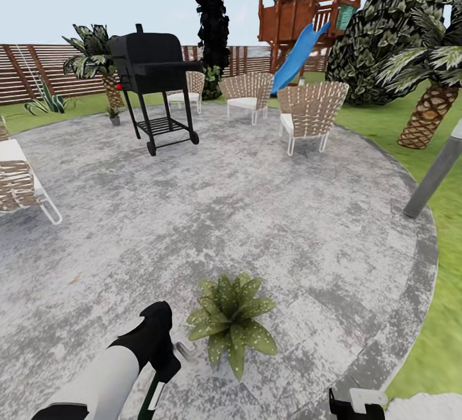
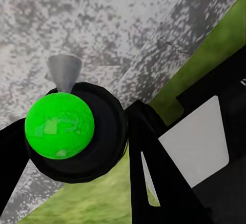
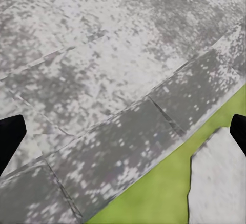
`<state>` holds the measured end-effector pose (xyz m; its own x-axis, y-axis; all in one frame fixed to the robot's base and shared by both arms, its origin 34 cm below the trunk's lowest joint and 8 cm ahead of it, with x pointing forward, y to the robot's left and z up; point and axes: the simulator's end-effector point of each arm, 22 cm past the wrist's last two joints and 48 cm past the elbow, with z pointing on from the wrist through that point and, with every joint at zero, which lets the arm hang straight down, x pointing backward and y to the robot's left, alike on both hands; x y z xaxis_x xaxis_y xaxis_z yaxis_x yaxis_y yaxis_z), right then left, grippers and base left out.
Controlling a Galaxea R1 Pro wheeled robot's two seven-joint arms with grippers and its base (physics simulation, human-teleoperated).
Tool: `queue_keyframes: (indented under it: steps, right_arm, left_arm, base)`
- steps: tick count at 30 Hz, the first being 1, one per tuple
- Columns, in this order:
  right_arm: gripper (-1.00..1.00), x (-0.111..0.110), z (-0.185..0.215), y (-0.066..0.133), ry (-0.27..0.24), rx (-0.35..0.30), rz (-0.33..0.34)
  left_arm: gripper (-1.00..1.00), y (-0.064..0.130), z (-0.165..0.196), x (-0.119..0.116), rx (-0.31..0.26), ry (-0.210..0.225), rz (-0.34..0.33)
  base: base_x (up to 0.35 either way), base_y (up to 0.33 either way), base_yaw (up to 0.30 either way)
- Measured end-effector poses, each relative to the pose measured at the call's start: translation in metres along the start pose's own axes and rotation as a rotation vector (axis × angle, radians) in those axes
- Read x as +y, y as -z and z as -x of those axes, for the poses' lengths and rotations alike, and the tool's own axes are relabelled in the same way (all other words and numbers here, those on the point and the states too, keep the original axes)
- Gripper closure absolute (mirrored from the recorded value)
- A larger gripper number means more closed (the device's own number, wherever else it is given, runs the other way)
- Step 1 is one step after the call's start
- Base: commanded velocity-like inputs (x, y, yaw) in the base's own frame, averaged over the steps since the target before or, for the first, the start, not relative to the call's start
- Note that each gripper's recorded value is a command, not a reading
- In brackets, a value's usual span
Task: Pick up the pesticide atomizer in the garden and spray insectifuge to fully cover both potted plants in the garden.
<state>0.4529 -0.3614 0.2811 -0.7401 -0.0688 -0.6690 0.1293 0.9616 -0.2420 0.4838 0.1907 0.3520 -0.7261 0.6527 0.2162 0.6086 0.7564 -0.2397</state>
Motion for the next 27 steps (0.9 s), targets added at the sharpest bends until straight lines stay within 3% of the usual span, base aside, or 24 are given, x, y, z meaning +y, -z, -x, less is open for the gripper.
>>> queue_keyframes:
  steps: [16,27]
  right_arm:
    - [-1.0,0.0,0.0,-0.0001,0.0,0.0,0.0]
    - [-1.0,0.0002,-0.0001,-0.0002,0.0,0.0,0.0]
  left_arm:
    - [1.0,-0.0007,-0.0011,0.0007,0.002,0.0,0.001]
    - [1.0,-0.0003,-0.0039,0.005,0.007,0.001,0.007]
  base:
    - [-0.069,-0.156,0.0]
    - [-0.08,-0.046,0.042]
